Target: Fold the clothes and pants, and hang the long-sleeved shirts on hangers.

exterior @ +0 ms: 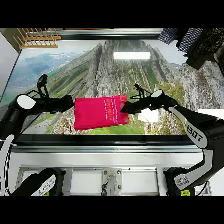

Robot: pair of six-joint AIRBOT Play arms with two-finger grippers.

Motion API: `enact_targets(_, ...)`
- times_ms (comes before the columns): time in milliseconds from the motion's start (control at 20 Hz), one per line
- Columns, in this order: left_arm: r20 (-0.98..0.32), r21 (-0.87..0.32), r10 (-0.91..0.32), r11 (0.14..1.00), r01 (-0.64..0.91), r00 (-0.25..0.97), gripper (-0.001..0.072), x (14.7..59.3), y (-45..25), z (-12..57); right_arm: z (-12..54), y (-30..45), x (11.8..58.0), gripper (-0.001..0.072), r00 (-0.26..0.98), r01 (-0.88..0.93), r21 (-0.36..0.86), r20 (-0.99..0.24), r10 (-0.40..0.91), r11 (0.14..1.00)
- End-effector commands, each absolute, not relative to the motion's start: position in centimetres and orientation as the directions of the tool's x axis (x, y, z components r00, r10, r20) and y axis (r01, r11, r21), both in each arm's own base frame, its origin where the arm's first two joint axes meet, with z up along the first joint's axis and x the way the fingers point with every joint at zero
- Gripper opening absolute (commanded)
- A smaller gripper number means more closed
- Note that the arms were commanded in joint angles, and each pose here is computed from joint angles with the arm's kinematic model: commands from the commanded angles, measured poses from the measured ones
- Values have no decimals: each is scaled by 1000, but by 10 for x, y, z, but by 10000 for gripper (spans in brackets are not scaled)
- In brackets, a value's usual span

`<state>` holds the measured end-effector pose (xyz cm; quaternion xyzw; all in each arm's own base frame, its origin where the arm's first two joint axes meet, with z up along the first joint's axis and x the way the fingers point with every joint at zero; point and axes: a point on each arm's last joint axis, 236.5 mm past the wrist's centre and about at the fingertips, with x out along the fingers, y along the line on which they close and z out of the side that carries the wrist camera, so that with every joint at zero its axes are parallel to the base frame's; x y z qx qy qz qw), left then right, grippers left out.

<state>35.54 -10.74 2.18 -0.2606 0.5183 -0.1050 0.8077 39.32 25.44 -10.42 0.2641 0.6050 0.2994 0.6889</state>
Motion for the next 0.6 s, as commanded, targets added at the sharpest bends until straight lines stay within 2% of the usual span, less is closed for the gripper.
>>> enact_targets(0, -763, -534, -468, 845, -26, 445, 7, 354, -138, 26, -96, 277, 401, 14, 134, -136, 748, -636, 760, 650)
enact_targets(100, -758, -534, -489, 845, 20, 430, 7, 349, -156, 27, -82, 261, 410, 13, 168, -180, 719, -650, 741, 671)
enact_targets(200, -757, -534, -508, 843, 61, 411, 7, 342, -172, 27, -66, 209, 429, 13, 250, -152, 650, -704, 665, 745)
enact_targets(300, -756, -534, -524, 841, 94, 392, 7, 336, -186, 28, -50, 127, 445, 13, 349, -73, 538, -775, 527, 840)
enact_targets(400, -756, -534, -536, 837, 121, 375, 7, 330, -196, 28, -24, 22, 452, 14, 463, 78, 422, -818, 342, 903)
enact_targets(550, -756, -534, -549, 832, 149, 357, 7, 323, -207, 28, 18, -120, 428, 13, 581, 317, 348, -807, 109, 882)
